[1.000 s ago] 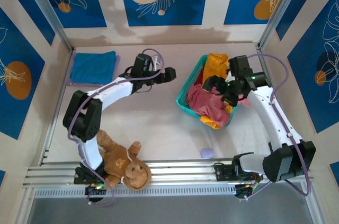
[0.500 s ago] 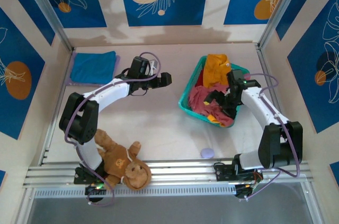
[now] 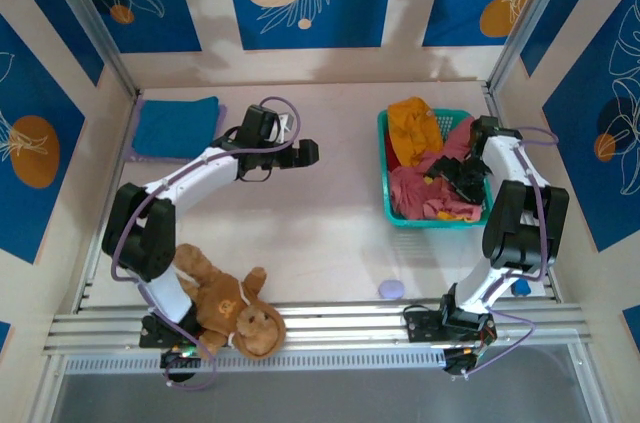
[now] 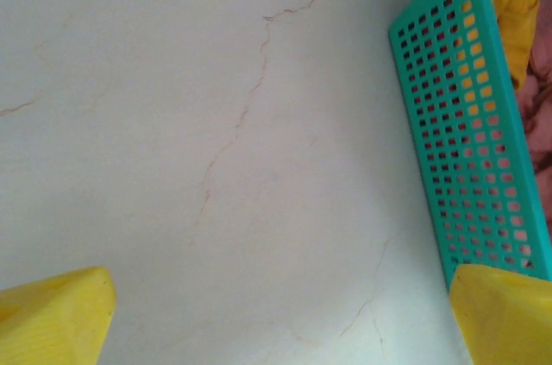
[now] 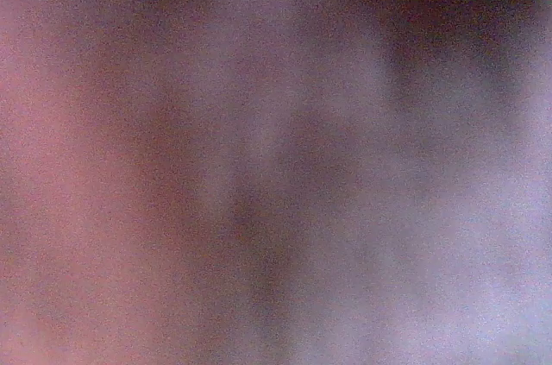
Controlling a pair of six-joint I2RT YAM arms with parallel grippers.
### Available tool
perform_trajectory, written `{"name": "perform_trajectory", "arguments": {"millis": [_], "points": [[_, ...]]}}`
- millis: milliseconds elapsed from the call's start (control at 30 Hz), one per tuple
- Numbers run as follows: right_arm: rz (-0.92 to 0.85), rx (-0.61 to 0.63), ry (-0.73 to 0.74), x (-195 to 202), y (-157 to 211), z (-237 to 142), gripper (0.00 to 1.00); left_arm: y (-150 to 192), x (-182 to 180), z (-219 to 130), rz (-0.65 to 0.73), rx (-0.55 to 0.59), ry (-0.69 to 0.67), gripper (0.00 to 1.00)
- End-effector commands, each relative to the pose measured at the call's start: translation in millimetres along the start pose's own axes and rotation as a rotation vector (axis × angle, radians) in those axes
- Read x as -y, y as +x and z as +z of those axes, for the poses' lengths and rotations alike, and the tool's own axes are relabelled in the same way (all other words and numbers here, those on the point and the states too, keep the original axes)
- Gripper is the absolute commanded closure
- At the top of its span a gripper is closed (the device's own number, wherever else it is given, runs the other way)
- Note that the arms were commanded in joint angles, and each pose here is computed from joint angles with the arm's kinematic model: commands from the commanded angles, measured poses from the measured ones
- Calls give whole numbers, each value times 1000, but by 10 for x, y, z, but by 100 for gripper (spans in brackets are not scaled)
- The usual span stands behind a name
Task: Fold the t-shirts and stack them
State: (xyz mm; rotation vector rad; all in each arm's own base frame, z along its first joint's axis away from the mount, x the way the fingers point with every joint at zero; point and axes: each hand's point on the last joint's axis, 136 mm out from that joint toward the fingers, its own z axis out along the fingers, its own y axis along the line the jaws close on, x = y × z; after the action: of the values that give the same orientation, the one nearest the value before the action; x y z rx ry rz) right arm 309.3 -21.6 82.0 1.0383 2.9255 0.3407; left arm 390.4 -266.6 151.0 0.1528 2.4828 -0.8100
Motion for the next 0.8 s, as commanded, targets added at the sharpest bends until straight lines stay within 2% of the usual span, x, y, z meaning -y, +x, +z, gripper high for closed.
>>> {"name": "perform_trajectory", "arguments": {"millis": [0, 100, 300, 467, 767], "points": [[-101, 46, 54, -58, 213, -227, 1, -53, 75, -163, 31, 19, -7, 1], [-102, 69, 40, -81, 402, -223, 1, -29, 34, -137, 28, 23, -13, 1], [-63, 47, 69, -135, 364, -41, 1, 21, 55, -39, 5, -12, 12, 1], [0, 58, 192, 164, -15, 213, 1, 24, 112, -49, 6, -18, 23, 1], [-35, 66, 275, 377, -831, 350, 1, 105, 157, -46, 5, -57, 1, 1]]}}
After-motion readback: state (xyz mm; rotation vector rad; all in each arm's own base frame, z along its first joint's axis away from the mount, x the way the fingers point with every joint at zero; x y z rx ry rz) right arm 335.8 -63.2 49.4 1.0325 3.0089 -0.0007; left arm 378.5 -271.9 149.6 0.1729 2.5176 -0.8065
